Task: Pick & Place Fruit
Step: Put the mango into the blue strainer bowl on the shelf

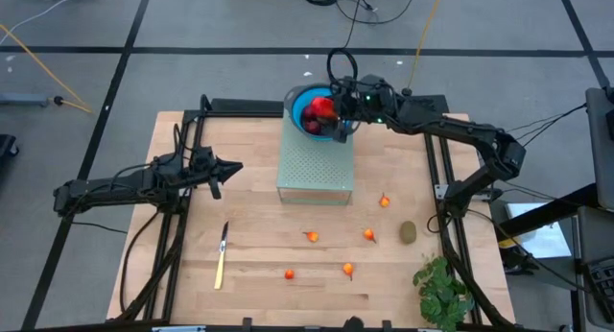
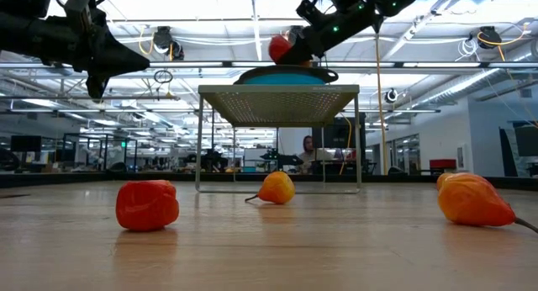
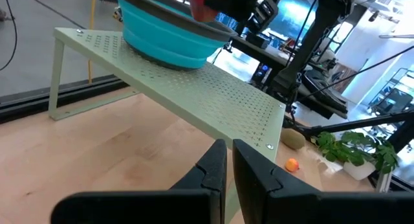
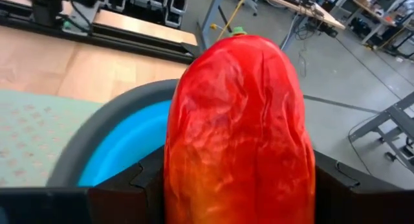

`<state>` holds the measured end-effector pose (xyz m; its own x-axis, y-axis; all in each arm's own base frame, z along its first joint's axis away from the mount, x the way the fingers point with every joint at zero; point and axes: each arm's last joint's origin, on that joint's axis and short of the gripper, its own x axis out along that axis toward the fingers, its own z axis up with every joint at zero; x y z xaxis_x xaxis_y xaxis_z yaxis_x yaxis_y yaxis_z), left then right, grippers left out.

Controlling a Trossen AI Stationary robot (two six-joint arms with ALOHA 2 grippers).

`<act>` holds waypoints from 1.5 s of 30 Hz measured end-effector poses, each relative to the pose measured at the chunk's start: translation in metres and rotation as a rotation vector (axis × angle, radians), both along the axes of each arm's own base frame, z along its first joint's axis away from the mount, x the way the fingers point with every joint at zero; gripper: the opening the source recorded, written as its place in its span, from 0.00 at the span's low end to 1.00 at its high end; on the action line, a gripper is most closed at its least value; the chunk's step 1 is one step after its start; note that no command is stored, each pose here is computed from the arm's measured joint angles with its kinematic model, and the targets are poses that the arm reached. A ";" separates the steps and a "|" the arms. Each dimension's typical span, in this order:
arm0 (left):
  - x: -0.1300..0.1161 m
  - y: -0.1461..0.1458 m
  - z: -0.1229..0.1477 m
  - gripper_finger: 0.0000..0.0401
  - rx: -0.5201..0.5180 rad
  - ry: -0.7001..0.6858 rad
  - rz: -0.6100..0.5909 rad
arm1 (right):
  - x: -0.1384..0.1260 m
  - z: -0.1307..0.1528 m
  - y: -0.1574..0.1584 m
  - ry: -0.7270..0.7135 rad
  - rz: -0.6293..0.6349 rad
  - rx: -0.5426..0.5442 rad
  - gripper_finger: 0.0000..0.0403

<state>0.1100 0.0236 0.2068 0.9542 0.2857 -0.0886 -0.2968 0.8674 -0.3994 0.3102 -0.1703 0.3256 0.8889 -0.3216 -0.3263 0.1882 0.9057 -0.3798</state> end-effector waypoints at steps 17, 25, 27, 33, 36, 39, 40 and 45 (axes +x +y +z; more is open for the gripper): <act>0.000 0.000 0.000 0.06 -0.004 -0.001 0.001 | -0.006 -0.029 -0.005 -0.061 -0.031 0.019 0.56; 0.000 0.000 0.000 0.06 -0.006 -0.002 0.000 | -0.005 -0.029 -0.005 -0.072 -0.037 0.020 0.56; 0.000 0.000 0.000 0.06 -0.006 -0.002 0.000 | -0.005 -0.029 -0.005 -0.073 -0.037 0.020 0.56; 0.000 0.000 0.000 0.06 0.002 0.001 -0.001 | -0.005 -0.029 -0.005 -0.073 -0.037 0.020 0.58; 0.000 0.000 0.000 0.06 0.005 0.002 -0.001 | -0.005 -0.029 -0.005 -0.073 -0.038 0.020 0.61; 0.000 0.000 0.000 0.06 0.008 0.002 -0.001 | -0.005 -0.028 -0.005 -0.086 -0.044 0.033 0.64; 0.000 0.000 0.000 0.06 0.008 0.002 -0.001 | -0.005 -0.028 -0.005 -0.092 -0.046 0.037 0.66; 0.000 0.000 0.000 0.06 0.008 0.002 -0.001 | -0.005 -0.025 -0.006 -0.115 -0.049 0.031 0.70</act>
<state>0.1101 0.0236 0.2068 0.9542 0.2855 -0.0888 -0.2970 0.8707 -0.3920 0.3057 -0.1761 0.3002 0.9044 -0.3569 -0.2340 0.2730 0.9053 -0.3255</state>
